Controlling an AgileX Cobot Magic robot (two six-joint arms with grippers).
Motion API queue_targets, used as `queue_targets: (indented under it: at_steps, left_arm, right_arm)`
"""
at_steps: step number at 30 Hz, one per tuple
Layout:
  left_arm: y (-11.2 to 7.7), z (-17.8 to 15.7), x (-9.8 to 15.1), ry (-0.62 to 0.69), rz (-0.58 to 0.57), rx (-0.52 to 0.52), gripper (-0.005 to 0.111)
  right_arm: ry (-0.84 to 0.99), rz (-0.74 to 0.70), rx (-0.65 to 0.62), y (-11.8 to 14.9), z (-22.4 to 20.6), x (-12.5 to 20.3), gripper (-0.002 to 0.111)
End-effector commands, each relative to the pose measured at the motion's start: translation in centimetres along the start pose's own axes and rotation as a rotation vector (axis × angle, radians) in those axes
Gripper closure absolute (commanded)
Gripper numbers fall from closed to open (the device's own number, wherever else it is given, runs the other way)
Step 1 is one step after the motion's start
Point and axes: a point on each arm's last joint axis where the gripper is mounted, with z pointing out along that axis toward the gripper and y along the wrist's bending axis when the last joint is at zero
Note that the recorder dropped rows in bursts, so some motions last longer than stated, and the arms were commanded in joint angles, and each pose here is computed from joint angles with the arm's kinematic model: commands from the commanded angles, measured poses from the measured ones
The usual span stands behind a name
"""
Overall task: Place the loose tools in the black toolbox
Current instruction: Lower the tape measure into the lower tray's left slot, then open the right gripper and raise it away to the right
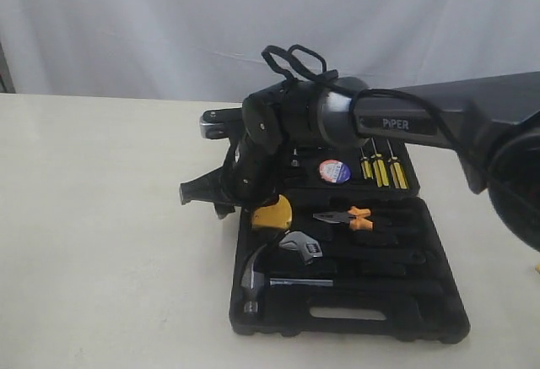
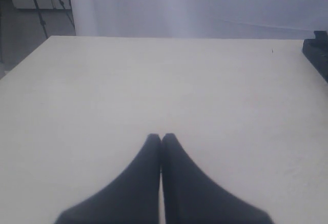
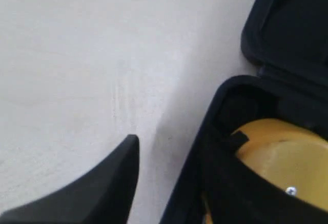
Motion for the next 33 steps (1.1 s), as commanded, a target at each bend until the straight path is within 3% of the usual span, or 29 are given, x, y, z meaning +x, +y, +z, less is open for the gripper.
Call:
queue_targets:
  at_steps: [1, 9, 11, 13, 14, 15, 21, 27, 33]
  left_arm:
    - [0.0, 0.0, -0.1, -0.009, -0.001, 0.004, 0.107]
    - [0.0, 0.0, -0.1, -0.009, -0.001, 0.004, 0.107]
    - [0.0, 0.0, -0.1, -0.009, -0.001, 0.004, 0.107]
    - [0.0, 0.0, -0.1, -0.009, -0.001, 0.004, 0.107]
    - [0.0, 0.0, -0.1, -0.009, -0.001, 0.004, 0.107]
    - [0.0, 0.0, -0.1, -0.009, -0.001, 0.004, 0.107]
    - [0.0, 0.0, -0.1, -0.009, -0.001, 0.004, 0.107]
    - [0.0, 0.0, -0.1, -0.009, -0.001, 0.004, 0.107]
    - [0.0, 0.0, -0.1, -0.009, -0.001, 0.004, 0.107]
  right_arm:
    - [0.05, -0.022, 0.042, -0.9, 0.8, 0.6, 0.055]
    - [-0.073, -0.032, 0.006, -0.3, -5.1, -1.2, 0.055]
    - [-0.087, -0.038, 0.002, -0.3, -5.7, -1.4, 0.06]
    - [-0.085, -0.041, 0.004, -0.4, -5.8, -1.4, 0.083]
    - [-0.083, -0.039, 0.013, -0.8, -5.8, -1.4, 0.104]
    - [-0.084, -0.032, 0.016, -1.1, -5.8, -1.5, 0.108]
    - [-0.048, -0.001, 0.045, -2.9, -4.6, -1.6, 0.108]
    - [0.076, -0.013, 0.076, -3.5, 0.9, 0.3, 0.108]
    - [0.029, -0.042, 0.084, -3.6, -1.7, -0.6, 0.108]
